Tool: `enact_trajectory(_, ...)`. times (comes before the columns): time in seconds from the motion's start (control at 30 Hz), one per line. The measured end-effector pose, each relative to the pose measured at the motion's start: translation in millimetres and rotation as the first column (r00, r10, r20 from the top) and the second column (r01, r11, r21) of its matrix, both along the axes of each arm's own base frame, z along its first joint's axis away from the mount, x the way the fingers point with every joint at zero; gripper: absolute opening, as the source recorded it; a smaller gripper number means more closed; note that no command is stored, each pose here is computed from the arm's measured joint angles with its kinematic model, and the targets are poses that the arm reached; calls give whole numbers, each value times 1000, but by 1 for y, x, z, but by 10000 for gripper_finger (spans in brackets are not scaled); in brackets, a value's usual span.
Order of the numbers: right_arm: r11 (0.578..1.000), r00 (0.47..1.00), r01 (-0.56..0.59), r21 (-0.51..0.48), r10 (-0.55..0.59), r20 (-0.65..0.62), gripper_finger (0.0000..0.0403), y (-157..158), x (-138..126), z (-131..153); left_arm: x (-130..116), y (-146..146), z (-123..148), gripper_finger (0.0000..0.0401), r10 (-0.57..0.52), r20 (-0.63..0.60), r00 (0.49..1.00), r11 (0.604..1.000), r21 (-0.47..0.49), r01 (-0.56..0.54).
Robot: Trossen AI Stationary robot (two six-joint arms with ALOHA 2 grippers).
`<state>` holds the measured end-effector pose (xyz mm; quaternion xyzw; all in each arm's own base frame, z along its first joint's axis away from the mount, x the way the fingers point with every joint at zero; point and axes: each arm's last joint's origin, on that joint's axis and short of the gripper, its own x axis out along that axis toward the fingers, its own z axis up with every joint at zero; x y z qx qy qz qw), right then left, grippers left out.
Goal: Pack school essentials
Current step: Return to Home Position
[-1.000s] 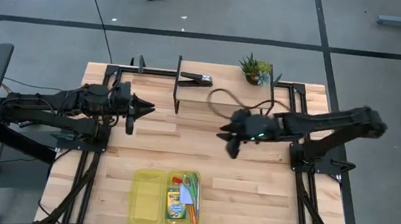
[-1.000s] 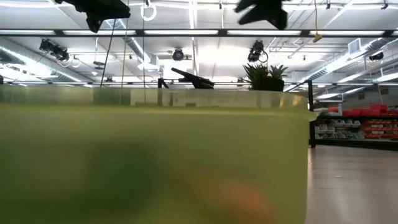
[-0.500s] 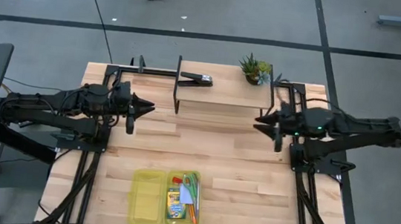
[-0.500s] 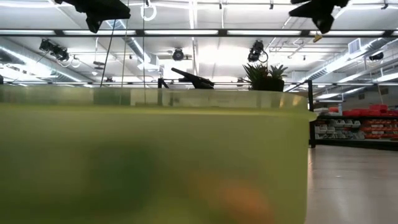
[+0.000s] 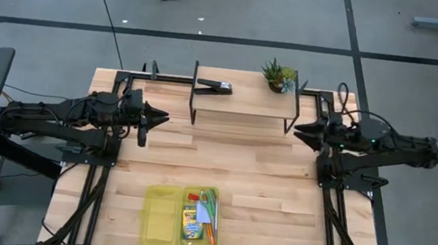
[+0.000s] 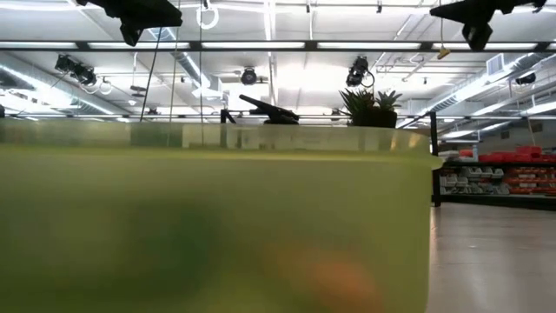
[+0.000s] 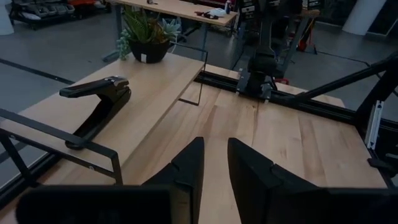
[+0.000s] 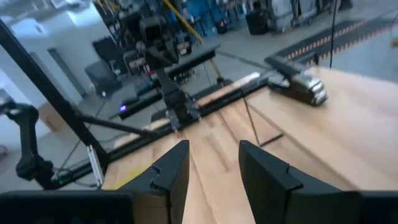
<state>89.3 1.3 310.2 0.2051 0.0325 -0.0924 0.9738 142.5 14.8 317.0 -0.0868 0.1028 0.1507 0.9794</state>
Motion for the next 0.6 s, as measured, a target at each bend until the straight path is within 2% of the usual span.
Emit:
enact_trajectory(0.2,997,996,68,-32,-66,53,145,-4,-25,1,0,0,0,86,0,0,1000,1000,-1,0)
enact_trajectory(0.4,996,990,81,-34,-76,122,145,-7,-47,-3,0,0,0,88,0,0,1000,1000,0,0)
enact_trajectory(0.6,996,979,90,16,-91,185,132,-7,-43,-38,0,0,0,81,0,0,1000,1000,-1,0)
